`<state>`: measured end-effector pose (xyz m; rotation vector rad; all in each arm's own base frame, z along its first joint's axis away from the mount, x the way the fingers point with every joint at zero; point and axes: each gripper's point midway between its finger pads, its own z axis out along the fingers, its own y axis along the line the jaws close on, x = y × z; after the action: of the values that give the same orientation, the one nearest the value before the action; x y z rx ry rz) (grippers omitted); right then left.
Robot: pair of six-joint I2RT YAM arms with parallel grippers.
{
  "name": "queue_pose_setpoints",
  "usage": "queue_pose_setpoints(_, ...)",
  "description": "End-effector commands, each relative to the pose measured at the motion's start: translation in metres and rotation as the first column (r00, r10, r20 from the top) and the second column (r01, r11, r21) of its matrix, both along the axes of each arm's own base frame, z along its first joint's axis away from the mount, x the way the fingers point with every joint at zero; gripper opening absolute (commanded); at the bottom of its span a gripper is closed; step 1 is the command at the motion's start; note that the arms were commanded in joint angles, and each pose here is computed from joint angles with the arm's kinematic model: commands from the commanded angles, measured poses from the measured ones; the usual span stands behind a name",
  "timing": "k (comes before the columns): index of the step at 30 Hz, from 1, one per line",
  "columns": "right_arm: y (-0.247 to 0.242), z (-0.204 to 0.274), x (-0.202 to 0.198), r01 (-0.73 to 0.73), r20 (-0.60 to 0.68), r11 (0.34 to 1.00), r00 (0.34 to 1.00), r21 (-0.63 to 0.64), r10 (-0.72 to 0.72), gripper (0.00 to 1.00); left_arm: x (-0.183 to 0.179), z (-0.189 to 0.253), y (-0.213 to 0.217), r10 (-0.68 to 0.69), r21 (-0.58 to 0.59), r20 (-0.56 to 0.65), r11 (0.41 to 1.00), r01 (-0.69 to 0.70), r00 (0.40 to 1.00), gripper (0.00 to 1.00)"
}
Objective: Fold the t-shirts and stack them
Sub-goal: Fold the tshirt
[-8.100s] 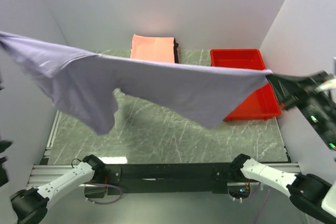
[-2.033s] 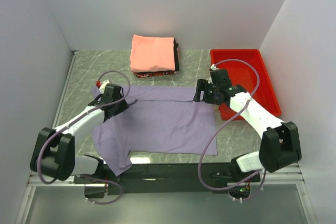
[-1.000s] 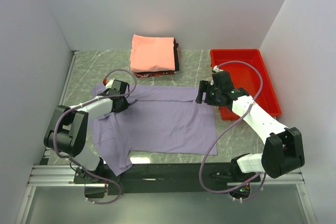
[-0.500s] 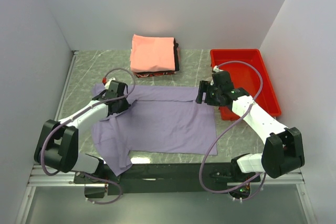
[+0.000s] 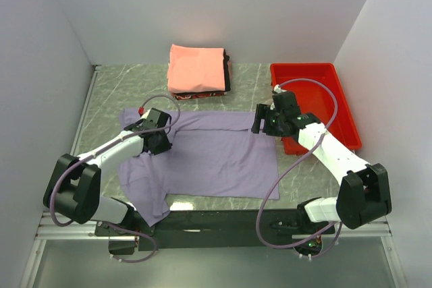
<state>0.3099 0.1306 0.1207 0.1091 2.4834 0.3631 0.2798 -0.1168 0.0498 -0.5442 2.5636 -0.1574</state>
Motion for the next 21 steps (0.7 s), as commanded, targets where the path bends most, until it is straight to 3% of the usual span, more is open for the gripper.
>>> queue_pose_setpoints(1, 0.002, 0.003, 0.002, -0.019, 0.015, 1.0, 1.0, 0.002, 0.019, 0.85, 0.002, 0.009, -0.008, -0.014, -0.021, 0.007, 1.0, 0.014, 1.0, 0.3)
queue_pose_setpoints(3, 0.002, 0.002, 0.001, -0.024, 0.014, 1.0, 1.0, 0.0, 0.024, 0.85, 0.002, 0.007, -0.01, -0.018, -0.022, -0.005, 1.0, 0.018, 1.0, 0.45)
queue_pose_setpoints(4, 0.002, 0.004, 0.001, -0.022, 0.017, 1.0, 1.0, 0.002, 0.022, 0.85, 0.002, 0.008, -0.011, -0.019, -0.024, -0.005, 1.0, 0.019, 1.0, 0.61)
queue_pose_setpoints(8, 0.002, 0.008, 0.003, -0.025, 0.034, 1.0, 0.999, 0.005, 0.025, 0.86, 0.012, 0.034, -0.014, -0.01, -0.053, 0.075, 0.998, 0.014, 0.997, 0.98)
queue_pose_setpoints(14, 0.005, 0.009, 0.012, -0.015, 0.03, 1.0, 0.999, 0.009, 0.014, 0.87, 0.047, 0.081, 0.001, 0.081, -0.077, 0.246, 0.995, -0.064, 0.966, 0.99)
queue_pose_setpoints(21, 0.011, 0.003, 0.055, 0.019, 0.012, 0.999, 1.0, -0.031, -0.019, 0.88, 0.11, 0.069, 0.052, 0.21, -0.141, 0.271, 0.974, -0.178, 0.939, 0.99)
